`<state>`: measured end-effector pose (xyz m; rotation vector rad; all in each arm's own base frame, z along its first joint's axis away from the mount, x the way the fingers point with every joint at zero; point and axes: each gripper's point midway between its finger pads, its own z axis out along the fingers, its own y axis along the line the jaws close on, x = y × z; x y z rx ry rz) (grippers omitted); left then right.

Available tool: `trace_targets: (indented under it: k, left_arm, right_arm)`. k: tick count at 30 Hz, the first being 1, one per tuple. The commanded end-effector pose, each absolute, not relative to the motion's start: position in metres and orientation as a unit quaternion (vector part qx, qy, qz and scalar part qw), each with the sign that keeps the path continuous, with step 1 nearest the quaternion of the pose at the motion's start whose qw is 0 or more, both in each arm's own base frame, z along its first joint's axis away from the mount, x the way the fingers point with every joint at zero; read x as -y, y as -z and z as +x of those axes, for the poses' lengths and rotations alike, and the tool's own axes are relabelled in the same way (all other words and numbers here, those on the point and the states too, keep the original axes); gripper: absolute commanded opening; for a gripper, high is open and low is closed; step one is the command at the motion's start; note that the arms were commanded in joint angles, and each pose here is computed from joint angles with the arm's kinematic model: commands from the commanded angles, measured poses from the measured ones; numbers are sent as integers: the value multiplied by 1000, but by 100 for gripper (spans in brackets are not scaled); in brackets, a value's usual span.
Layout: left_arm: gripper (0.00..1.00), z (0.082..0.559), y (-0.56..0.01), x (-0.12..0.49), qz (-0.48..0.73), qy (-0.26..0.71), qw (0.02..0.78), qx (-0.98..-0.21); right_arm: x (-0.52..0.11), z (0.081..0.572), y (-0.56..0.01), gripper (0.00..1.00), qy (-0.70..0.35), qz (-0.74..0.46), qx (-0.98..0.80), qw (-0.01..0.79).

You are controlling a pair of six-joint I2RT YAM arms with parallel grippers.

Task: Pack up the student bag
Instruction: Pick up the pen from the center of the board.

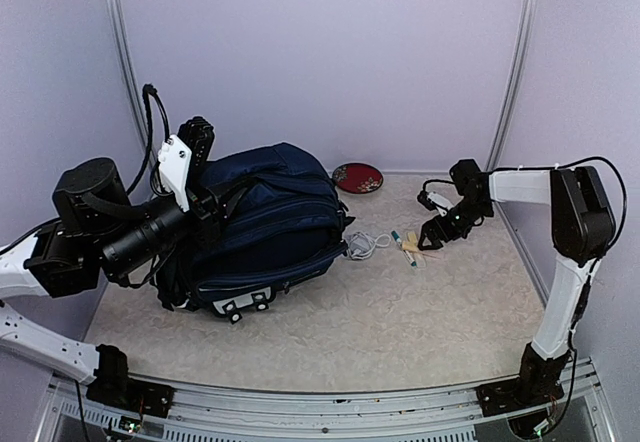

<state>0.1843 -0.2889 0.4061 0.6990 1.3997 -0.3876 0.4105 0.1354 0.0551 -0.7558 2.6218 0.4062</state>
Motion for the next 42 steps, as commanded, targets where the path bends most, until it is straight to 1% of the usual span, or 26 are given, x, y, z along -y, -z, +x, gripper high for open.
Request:
trace_targets:
  k: [1, 5, 8, 10, 12, 17, 19, 26, 32, 35, 39, 42]
  left_arm:
    - [0, 182, -458, 273, 249, 232, 726, -598]
    - [0, 181, -460, 269, 244, 237, 726, -598]
    - [0, 181, -461, 264, 239, 237, 727, -598]
    - [0, 181, -462, 261, 236, 237, 729, -597]
    - [0, 181, -462, 261, 237, 237, 730, -596]
    - [0, 181, -460, 259, 235, 238, 729, -597]
    - [0, 181, -460, 258, 235, 238, 729, -597]
    - [0, 180, -461, 253, 230, 239, 732, -595]
    - [0, 180, -462, 253, 230, 239, 733, -594]
    - [0, 180, -463, 255, 232, 240, 732, -593]
    - [0, 180, -461, 258, 236, 239, 731, -594]
    - [0, 180, -463, 259, 234, 242, 733, -591]
  right_arm:
    - [-148, 422, -46, 83, -163, -299, -922, 183]
    - [-161, 410, -31, 77, -179, -311, -920, 157]
    - [-173, 402, -33, 75, -200, -320, -912, 160]
    - [-175, 402, -34, 70, -198, -319, -912, 164]
    - [-177, 405, -34, 62, -190, -311, -916, 167]
    - [-181, 412, -39, 35, -167, -307, -918, 189]
    - [-182, 412, -41, 28, -159, -309, -918, 191]
    - [-176, 410, -52, 10, -138, -298, -923, 201]
    - [-176, 406, -72, 3, -138, -287, -922, 219]
    - [-182, 406, -107, 2, -157, -287, -908, 260]
    - [-207, 396, -188, 1, -227, -315, -848, 361]
    - [-231, 372, -257, 1, -284, -347, -780, 437]
